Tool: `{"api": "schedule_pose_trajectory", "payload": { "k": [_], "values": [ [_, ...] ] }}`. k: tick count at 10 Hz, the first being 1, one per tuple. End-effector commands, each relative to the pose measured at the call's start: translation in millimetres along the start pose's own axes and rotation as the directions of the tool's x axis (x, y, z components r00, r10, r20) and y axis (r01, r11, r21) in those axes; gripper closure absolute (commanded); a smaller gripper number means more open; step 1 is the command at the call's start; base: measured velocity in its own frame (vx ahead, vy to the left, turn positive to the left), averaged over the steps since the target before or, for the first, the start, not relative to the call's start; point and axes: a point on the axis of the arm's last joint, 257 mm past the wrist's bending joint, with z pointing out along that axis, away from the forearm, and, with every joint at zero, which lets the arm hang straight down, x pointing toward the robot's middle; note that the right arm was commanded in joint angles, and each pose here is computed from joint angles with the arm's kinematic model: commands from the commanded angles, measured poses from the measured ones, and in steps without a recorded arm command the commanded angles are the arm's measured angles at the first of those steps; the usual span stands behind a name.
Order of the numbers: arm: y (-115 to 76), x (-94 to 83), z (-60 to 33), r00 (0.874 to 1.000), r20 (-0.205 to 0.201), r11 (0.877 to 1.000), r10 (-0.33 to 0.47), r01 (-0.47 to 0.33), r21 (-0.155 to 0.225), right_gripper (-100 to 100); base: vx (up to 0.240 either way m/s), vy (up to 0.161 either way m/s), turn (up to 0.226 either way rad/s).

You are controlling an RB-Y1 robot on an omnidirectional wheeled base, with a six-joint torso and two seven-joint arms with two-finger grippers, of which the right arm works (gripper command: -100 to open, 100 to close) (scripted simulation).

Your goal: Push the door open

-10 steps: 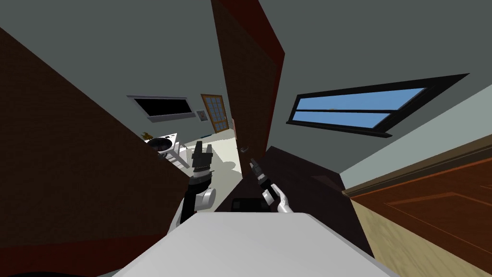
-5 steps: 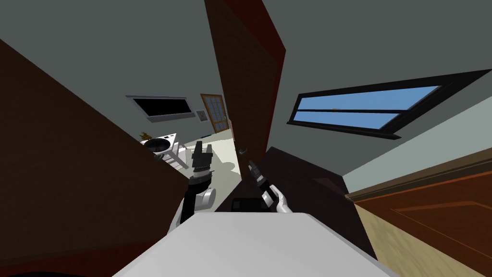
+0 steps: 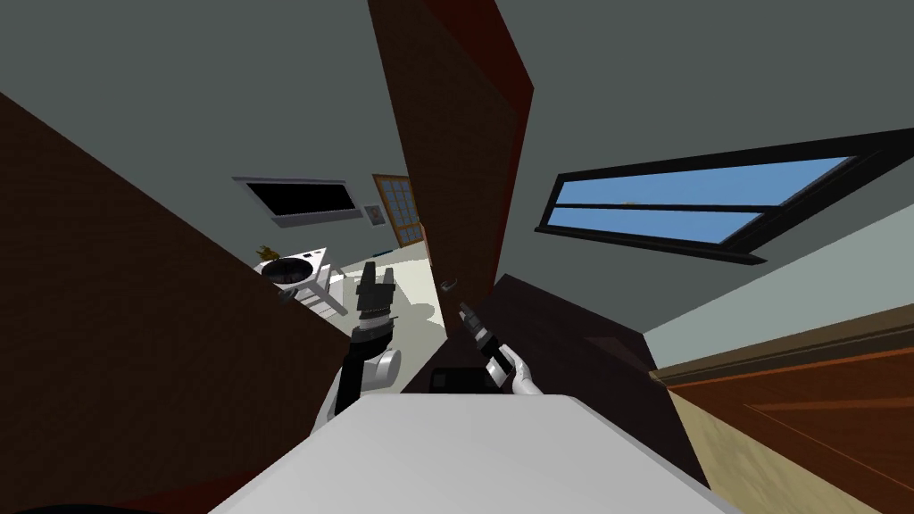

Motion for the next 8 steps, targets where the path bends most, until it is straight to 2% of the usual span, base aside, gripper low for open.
{"api": "schedule_pose_trajectory", "payload": {
  "k": [1, 4, 8],
  "values": [
    [-9.1, 4.0, -1.9, 1.000, -0.016, 1.000, 0.003, -0.003, 0.018, -100, 0.083, -0.059, 0.019],
    [-26.7, 13.9, -5.5, 0.999, -0.050, 0.998, 0.008, -0.005, 0.056, -100, 0.096, -0.055, 0.019],
    [-50.7, 27.1, -12.5, 0.995, -0.099, 0.994, 0.015, -0.004, 0.112, -100, 0.151, -0.067, 0.025]
  ]
}}
